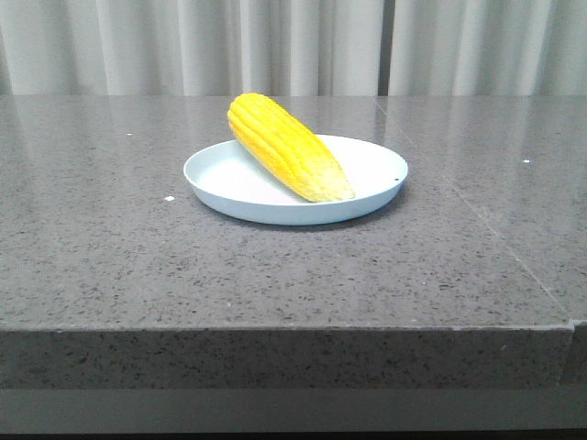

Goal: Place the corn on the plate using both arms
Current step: 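Raise the right gripper away from the plate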

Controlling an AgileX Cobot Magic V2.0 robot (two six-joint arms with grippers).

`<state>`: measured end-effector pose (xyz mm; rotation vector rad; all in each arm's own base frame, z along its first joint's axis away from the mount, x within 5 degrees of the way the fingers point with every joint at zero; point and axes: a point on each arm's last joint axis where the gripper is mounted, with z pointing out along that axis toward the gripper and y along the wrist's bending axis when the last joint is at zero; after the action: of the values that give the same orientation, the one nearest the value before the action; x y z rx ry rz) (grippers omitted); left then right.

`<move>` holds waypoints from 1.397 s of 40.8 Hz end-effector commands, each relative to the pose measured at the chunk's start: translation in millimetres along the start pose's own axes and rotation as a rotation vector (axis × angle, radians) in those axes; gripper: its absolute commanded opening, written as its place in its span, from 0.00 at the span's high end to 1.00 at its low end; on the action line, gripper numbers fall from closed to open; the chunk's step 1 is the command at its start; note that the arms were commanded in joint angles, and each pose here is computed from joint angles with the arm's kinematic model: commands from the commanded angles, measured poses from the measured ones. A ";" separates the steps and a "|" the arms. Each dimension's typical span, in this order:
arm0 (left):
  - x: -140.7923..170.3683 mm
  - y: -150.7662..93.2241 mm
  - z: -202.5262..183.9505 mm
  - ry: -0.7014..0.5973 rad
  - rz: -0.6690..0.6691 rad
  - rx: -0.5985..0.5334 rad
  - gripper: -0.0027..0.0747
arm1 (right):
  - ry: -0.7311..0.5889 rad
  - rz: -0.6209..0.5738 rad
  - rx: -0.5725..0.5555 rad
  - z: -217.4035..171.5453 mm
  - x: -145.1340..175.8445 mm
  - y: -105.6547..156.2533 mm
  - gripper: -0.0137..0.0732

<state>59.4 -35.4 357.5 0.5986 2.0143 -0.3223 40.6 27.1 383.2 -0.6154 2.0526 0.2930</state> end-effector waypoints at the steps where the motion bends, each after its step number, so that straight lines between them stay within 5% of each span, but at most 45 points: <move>1: -12.7 -2.5 -4.2 -0.091 0.002 0.034 0.99 | -0.069 -0.011 0.011 -3.8 -9.6 -1.1 0.92; 43: -11.4 -0.5 -4.3 -0.091 -0.009 0.010 0.99 | -0.069 -0.011 0.011 -3.8 -9.6 -1.1 0.92; 57: 32.7 13.5 16.9 -0.429 -0.169 -0.198 0.99 | -0.069 -0.011 0.011 -3.8 -9.6 -1.1 0.92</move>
<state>66.4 -24.4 318.2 0.3082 1.8177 -0.2743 40.5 27.0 383.0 -0.6164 2.0554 0.2926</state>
